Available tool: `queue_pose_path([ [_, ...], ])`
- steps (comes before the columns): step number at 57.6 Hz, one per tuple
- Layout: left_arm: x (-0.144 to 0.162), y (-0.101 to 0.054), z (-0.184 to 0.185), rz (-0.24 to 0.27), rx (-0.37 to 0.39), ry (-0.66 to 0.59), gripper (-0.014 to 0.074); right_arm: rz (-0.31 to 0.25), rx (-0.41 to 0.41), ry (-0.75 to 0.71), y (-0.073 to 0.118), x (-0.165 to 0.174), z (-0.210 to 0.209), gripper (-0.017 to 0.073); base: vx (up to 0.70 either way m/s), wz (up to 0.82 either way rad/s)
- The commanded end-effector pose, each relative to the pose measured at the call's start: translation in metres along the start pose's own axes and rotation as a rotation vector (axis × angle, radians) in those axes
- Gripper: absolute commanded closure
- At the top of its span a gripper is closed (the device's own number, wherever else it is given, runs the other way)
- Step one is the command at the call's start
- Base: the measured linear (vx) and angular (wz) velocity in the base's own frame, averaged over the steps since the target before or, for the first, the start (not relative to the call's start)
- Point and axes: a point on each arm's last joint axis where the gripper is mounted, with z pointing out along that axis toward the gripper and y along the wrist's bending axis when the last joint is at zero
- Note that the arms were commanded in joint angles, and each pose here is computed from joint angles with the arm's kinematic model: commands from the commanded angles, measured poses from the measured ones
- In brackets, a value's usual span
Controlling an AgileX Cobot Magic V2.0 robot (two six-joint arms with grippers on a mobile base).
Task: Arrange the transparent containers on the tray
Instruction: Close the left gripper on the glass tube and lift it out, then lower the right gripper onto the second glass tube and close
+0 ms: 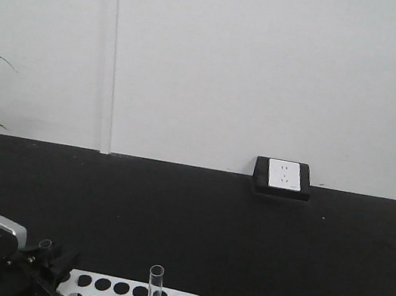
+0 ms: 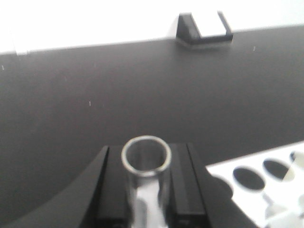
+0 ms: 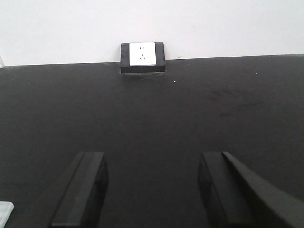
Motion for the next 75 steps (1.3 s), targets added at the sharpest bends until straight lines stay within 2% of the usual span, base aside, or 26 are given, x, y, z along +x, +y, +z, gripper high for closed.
queue_pose_path([
  [1, -0.037, -0.007, -0.008, -0.01, 0.031, -0.195, 0.0548, -0.011, 0.0, -0.106, 0.0, -0.017, -0.002, 0.0071, 0.0, 0.0],
  [20, -0.087, -0.015, -0.046, -0.001, 0.059, -0.378, 0.0548, 0.001, -0.006, -0.145, 0.0, -0.021, -0.003, 0.0071, 0.0, 0.0],
  [28, -0.102, -0.018, -0.065, 0.005, 0.059, -0.401, 0.0548, 0.032, -0.015, -0.183, 0.001, -0.024, -0.003, 0.0071, 0.0, 0.0],
  [41, -0.113, -0.02, -0.091, 0.014, 0.045, -0.357, 0.0547, 0.065, -0.023, -0.183, 0.002, -0.024, -0.003, 0.0071, 0.0, 0.0],
  [44, -0.114, -0.02, -0.095, 0.037, 0.035, -0.335, 0.0547, 0.05, -0.023, -0.179, 0.002, -0.024, -0.003, 0.0071, 0.0, 0.0],
  [49, -0.114, -0.019, -0.102, 0.091, 0.018, -0.295, 0.0547, -0.025, -0.054, -0.163, 0.007, -0.022, 0.002, 0.0071, 0.0, 0.0],
  [54, -0.112, -0.019, -0.105, 0.111, 0.008, -0.252, 0.0547, -0.079, -0.146, -0.139, 0.023, -0.02, 0.011, 0.0071, 0.0, 0.0],
  [64, -0.111, -0.019, -0.107, 0.11, 0.006, -0.24, 0.0547, -0.152, -0.379, -0.105, 0.074, -0.009, 0.036, 0.0071, 0.0, 0.0],
  [75, -0.112, -0.019, -0.107, 0.109, 0.007, -0.243, 0.0547, -0.172, -0.543, -0.162, 0.126, 0.006, 0.062, 0.0071, 0.0, 0.0],
])
